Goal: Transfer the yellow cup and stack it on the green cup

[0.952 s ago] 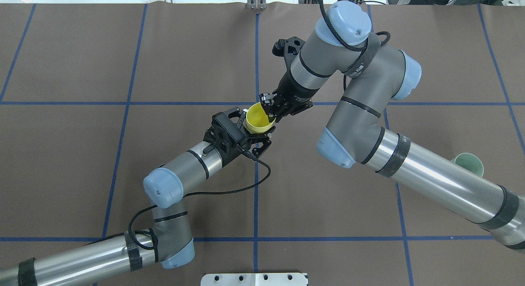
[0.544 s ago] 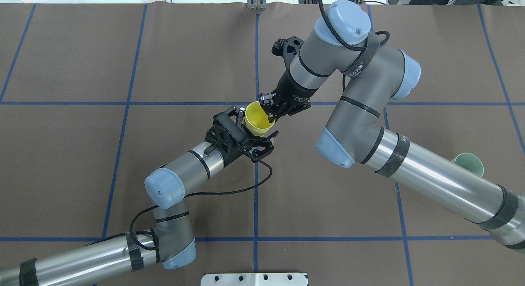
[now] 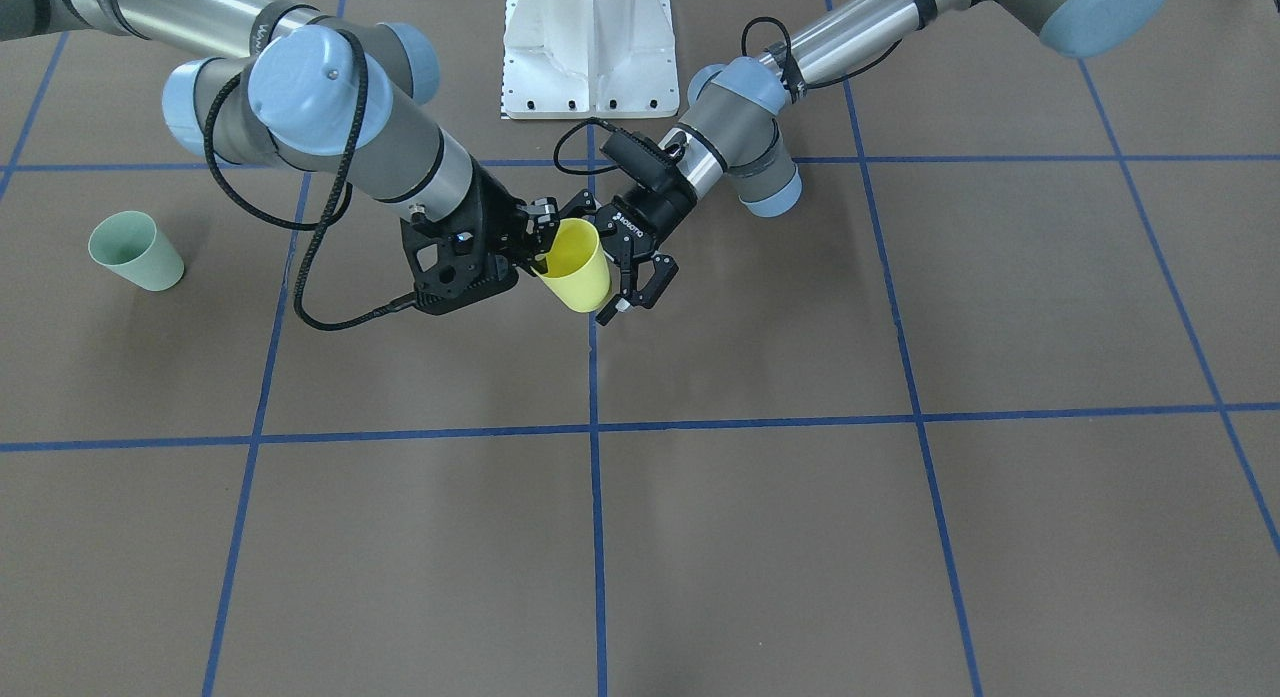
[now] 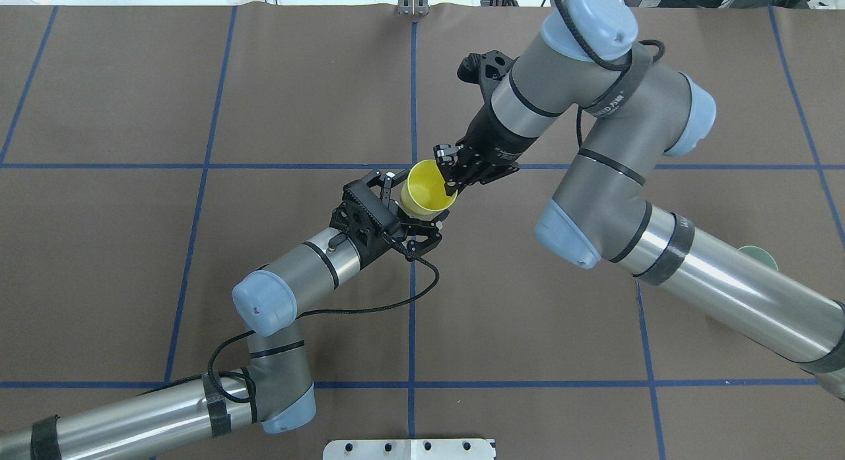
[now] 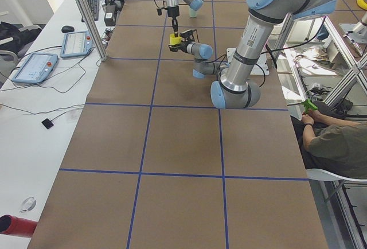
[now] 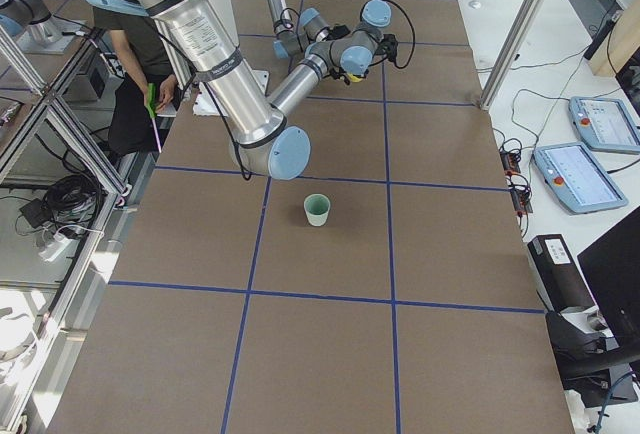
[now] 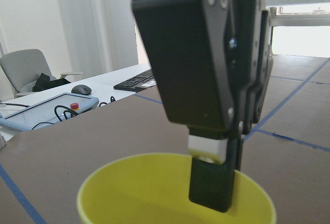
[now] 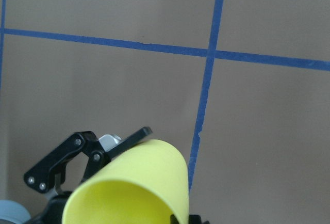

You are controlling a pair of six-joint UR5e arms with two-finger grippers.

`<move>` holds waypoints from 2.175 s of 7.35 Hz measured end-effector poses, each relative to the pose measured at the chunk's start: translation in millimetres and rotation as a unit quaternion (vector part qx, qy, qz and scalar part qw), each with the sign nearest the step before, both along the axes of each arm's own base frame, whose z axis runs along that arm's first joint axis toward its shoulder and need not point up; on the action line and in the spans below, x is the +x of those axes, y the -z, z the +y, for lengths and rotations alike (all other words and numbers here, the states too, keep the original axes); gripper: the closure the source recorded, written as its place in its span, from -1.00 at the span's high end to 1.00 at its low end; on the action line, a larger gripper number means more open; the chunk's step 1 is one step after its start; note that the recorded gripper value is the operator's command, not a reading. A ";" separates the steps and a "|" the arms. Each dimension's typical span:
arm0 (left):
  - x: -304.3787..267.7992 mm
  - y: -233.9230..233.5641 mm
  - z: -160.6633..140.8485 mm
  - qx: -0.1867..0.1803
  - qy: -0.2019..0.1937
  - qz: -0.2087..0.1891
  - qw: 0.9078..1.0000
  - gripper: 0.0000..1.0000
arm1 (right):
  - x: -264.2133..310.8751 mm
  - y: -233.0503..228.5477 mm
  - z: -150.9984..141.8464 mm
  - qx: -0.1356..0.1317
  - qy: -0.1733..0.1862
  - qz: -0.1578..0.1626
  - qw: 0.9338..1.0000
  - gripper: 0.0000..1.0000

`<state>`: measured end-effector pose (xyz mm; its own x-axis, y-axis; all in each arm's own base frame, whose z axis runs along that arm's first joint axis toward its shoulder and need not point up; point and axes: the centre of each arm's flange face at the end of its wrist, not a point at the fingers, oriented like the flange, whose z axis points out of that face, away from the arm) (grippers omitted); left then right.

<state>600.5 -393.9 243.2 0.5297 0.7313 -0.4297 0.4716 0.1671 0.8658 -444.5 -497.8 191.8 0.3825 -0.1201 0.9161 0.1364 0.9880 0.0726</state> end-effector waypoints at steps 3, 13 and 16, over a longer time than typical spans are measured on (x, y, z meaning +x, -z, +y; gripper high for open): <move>-1.8 0.1 0.9 -0.007 0.018 0.004 1.000 0.99 | 89.5 -43.0 2.8 -0.028 -0.043 0.019 0.999 -1.00; -30.8 -39.4 -66.1 -0.185 0.081 0.143 0.969 0.99 | 337.7 -266.2 81.8 -0.137 -0.098 0.208 0.964 -1.00; -29.8 -40.8 -65.2 -0.198 0.075 0.157 0.965 0.99 | 327.4 -291.5 76.2 -0.167 -0.067 0.189 0.965 -1.00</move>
